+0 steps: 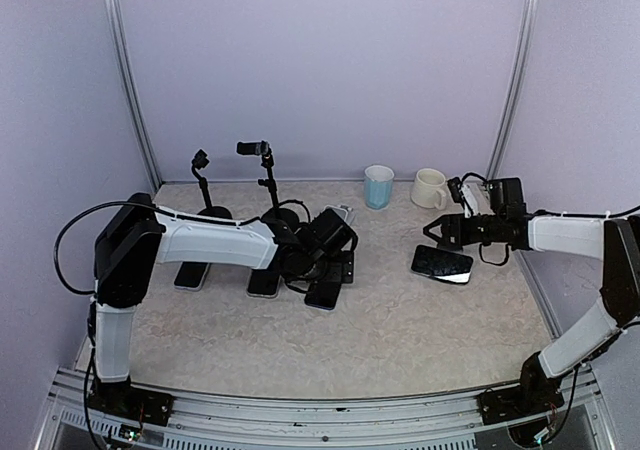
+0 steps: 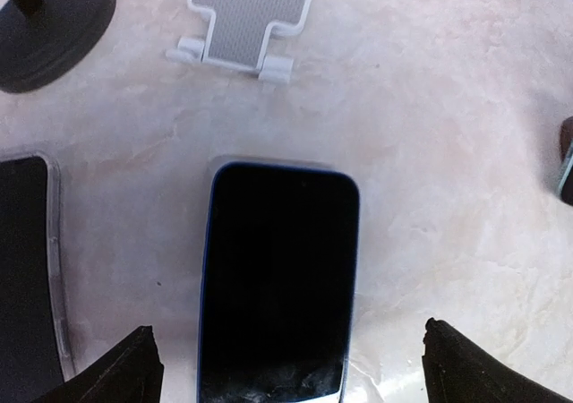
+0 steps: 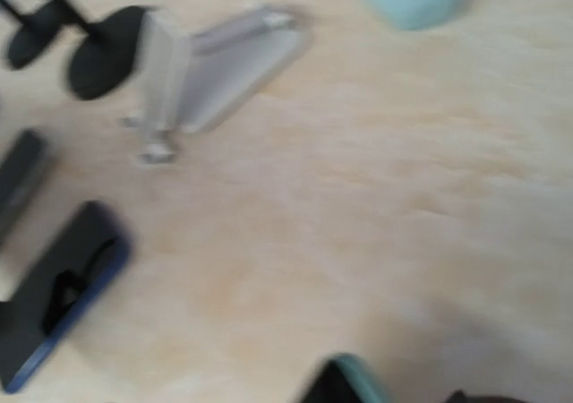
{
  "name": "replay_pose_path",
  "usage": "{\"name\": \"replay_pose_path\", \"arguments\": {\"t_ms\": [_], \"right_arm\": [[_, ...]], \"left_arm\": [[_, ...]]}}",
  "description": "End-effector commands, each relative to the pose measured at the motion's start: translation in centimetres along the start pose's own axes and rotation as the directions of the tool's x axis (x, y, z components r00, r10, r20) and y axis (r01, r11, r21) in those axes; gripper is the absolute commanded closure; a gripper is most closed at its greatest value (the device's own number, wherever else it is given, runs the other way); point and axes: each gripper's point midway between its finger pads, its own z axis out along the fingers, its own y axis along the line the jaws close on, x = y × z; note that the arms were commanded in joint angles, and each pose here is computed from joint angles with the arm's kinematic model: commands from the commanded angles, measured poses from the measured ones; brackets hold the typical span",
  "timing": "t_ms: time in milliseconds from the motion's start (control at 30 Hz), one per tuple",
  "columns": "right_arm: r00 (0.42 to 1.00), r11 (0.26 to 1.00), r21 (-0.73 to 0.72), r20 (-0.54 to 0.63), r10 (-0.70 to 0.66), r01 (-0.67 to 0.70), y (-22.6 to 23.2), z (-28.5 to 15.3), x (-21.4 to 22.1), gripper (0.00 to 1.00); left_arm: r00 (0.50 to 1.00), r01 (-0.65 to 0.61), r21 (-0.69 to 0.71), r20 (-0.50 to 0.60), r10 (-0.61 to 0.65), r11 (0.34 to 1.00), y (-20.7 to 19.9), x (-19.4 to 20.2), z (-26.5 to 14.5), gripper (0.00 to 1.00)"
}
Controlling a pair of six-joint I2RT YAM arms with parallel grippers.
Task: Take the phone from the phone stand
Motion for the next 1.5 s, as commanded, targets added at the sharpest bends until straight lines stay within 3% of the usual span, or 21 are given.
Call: {"name": "replay_pose_path", "arguments": {"t_ms": [0,233,500,767,1067,1467], "right_arm": [[0.999,0.986,0.168,-0.025,-0.020,0.024,-3.5,-0.9,-0.8,0.22],[0.998,0.978,0.209,-0.062,0.020,-0.007,-5.7,0.1,0.6,0.21],[0.992,0.973,0.226,-0.111,0.062,-0.035,-7.6,1.1,2.5,0.29],[0.987,0.986,0.146,-0.130,0.094,-0.075,-6.6,1.7,3.6,0.40],[0.981,0.987,0.039,-0.114,0.157,-0.154,-5.4,1.4,3.8,0.60],[0.970,0.976,0.006,-0.117,0.215,-0.216,-5.1,0.7,5.3,0.72]], "left_arm": [[0.993,-0.028,0.094,0.118,0.017,0.995,-1.2,-3.8,-3.7,0.01],[0.989,-0.074,0.111,0.137,0.058,0.991,-1.4,-4.2,-4.7,0.01],[0.985,-0.090,0.138,0.157,0.068,0.986,-1.3,-4.3,-5.5,0.01],[0.986,-0.086,0.123,0.156,0.066,0.989,-0.9,-4.2,-5.4,0.01],[0.985,-0.076,0.084,0.158,0.062,0.993,0.4,-4.6,-5.4,0.01],[0.983,-0.087,0.093,0.167,0.070,0.992,0.3,-5.2,-5.6,0.01]]}}
